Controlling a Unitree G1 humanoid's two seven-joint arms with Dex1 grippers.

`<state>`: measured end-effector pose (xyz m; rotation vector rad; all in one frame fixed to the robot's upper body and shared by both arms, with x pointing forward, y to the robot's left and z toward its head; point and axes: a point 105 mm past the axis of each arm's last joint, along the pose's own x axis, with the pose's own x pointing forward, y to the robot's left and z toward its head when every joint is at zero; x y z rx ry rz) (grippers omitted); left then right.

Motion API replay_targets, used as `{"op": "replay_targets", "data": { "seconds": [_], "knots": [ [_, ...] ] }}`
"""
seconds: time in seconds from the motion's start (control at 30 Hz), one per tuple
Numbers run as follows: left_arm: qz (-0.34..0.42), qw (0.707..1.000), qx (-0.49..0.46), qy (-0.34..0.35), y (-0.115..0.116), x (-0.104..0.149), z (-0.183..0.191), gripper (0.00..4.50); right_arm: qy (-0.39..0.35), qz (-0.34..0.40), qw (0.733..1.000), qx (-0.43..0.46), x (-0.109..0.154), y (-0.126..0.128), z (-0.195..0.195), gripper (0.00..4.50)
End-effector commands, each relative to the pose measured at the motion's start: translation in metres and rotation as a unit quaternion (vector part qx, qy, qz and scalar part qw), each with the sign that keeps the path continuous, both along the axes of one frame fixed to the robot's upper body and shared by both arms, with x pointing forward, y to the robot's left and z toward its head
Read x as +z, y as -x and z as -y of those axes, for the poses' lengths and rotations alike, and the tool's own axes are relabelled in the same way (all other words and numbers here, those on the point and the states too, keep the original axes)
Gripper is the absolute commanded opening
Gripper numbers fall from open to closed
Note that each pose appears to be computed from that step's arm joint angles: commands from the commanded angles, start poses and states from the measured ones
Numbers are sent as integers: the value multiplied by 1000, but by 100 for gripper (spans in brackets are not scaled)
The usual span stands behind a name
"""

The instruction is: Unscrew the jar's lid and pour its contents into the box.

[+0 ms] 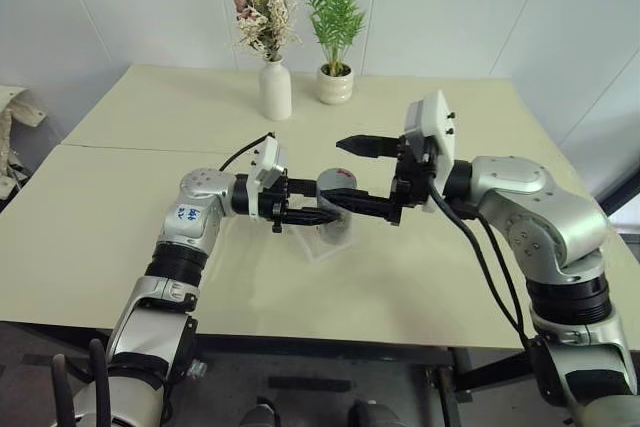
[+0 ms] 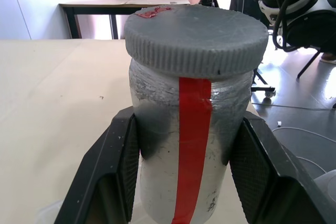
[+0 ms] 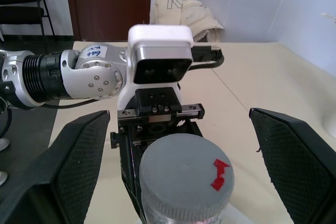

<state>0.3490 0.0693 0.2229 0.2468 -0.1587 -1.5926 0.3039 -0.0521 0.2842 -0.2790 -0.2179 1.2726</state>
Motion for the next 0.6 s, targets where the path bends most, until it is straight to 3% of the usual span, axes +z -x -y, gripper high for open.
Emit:
{"op": "replay_targets", "data": {
  "seconds": [0.03,0.6],
  "knots": [
    [34,999,-12,6,4,16,5,207,-5,29,999,14,11,1,-4,448],
    [36,999,-20,8,10,15,7,207,18,19,998,56,2,-9,-18,448]
  ]
}}
